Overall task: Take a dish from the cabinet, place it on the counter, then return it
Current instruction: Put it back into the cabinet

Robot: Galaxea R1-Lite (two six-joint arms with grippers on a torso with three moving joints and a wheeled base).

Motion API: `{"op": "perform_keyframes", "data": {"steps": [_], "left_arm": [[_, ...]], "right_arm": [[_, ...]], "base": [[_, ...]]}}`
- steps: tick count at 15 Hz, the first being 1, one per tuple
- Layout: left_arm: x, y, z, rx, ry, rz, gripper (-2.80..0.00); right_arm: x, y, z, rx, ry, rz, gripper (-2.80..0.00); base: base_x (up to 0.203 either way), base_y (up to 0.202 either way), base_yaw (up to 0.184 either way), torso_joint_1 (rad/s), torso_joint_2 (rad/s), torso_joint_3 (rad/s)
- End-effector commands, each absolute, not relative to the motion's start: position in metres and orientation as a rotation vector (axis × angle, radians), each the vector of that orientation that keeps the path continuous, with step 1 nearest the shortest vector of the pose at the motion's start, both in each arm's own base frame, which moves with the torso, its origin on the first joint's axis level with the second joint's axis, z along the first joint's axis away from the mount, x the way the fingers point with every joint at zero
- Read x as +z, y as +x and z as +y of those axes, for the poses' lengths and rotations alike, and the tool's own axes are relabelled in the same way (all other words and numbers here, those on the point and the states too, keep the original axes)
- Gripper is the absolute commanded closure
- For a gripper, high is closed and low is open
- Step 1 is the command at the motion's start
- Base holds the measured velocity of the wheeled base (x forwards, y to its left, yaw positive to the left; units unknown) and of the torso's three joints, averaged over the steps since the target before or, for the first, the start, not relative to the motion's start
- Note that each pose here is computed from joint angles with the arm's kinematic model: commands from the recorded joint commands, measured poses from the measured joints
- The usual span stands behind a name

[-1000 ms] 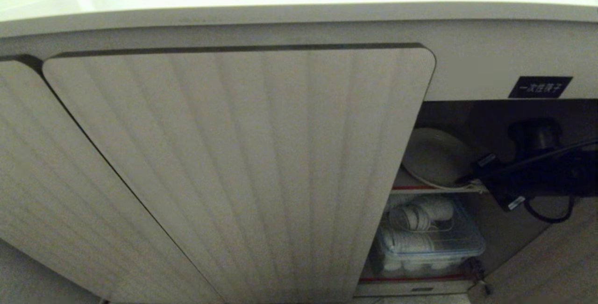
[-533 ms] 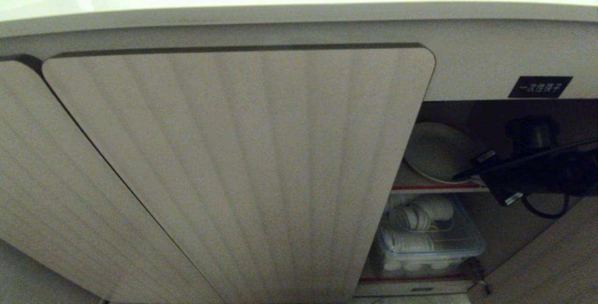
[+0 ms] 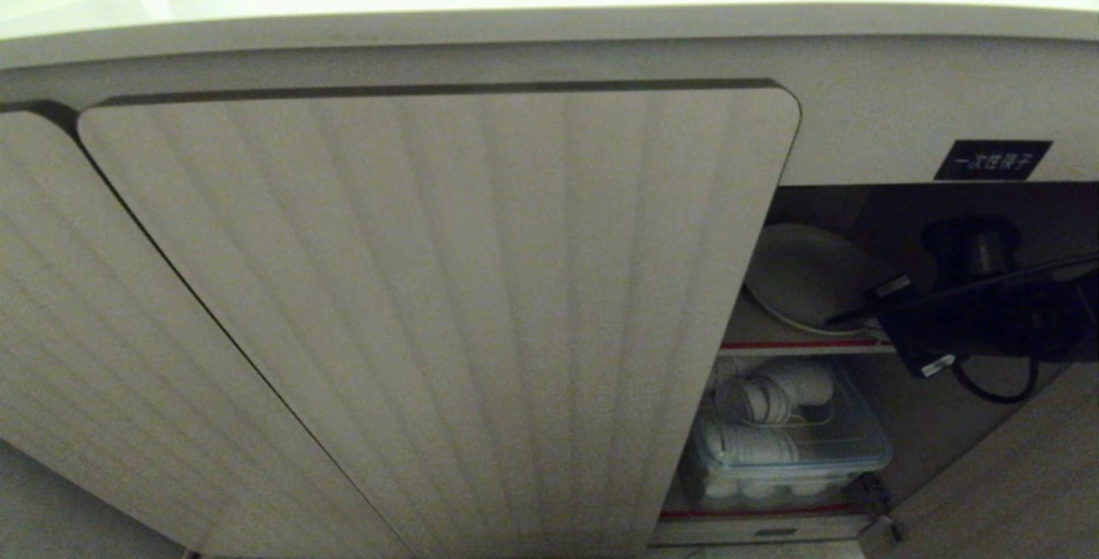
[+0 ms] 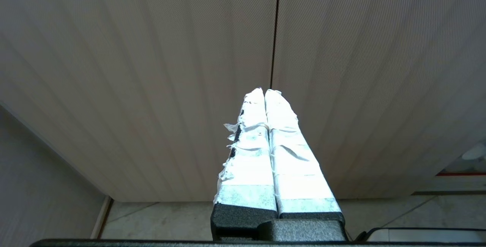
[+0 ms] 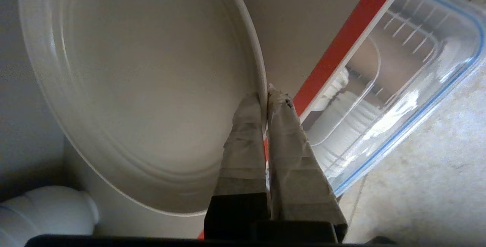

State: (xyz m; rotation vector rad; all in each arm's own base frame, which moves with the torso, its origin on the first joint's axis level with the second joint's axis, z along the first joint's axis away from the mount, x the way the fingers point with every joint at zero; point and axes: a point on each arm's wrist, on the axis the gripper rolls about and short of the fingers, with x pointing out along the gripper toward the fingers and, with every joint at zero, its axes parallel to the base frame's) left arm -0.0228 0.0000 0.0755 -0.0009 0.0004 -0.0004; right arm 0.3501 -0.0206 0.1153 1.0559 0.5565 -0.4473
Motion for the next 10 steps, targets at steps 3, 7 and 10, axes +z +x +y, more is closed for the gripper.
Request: {"op": "perform_keyframes", "data": {"steps": [3, 7, 10], "left_arm": [[0.0755, -0.0228, 0.0, 0.0, -0.002, 0.0, 0.0], [0.0755, -0.0228, 0.0, 0.0, -0.002, 0.0, 0.0], [0.0755, -0.0228, 0.0, 0.0, -0.002, 0.0, 0.0]], "right_arm": [[0.1147, 0.35, -0.013, -0.446, 1.054, 0.558, 0.0], [0.114, 0.349, -0.0112, -0.456, 1.045, 0.557, 0.0], [0.115, 0.3484, -0.0119, -0.463, 1.038, 0.551, 0.0]], "base": [[0.0, 0.0, 0.0, 0.0, 0.0, 0.0], [0.0, 0.0, 0.0, 0.0, 0.0, 0.0], [0.0, 0.0, 0.0, 0.0, 0.0, 0.0]]}}
